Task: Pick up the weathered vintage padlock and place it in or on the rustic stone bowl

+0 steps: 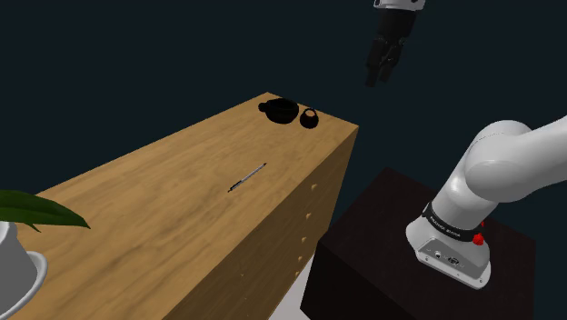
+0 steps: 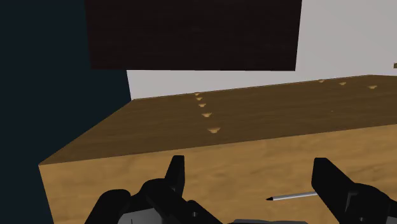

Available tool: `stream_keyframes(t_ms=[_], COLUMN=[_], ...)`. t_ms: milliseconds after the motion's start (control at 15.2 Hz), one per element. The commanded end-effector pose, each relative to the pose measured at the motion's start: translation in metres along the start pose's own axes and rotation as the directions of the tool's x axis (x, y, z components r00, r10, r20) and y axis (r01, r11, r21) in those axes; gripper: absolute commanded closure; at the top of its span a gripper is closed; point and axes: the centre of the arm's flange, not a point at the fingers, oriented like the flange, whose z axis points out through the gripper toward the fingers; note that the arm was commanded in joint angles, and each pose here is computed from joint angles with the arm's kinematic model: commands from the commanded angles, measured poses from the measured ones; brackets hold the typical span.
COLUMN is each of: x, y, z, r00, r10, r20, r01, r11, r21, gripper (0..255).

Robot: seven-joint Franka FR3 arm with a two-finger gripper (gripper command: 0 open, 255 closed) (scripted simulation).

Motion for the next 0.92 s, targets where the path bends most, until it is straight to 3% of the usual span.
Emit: stream_keyframes(t_ms=[0, 858], x=[0.0, 0.107], y=[0.0, 0.087], z=[0.0, 0.09], r00=[1.0, 0.99], r10=[0.0, -0.142], r20=[0.0, -0.001], r01=[0.0, 0.142], r11=[1.0, 0.987], r21=[0.0, -0.072], gripper=[0, 0])
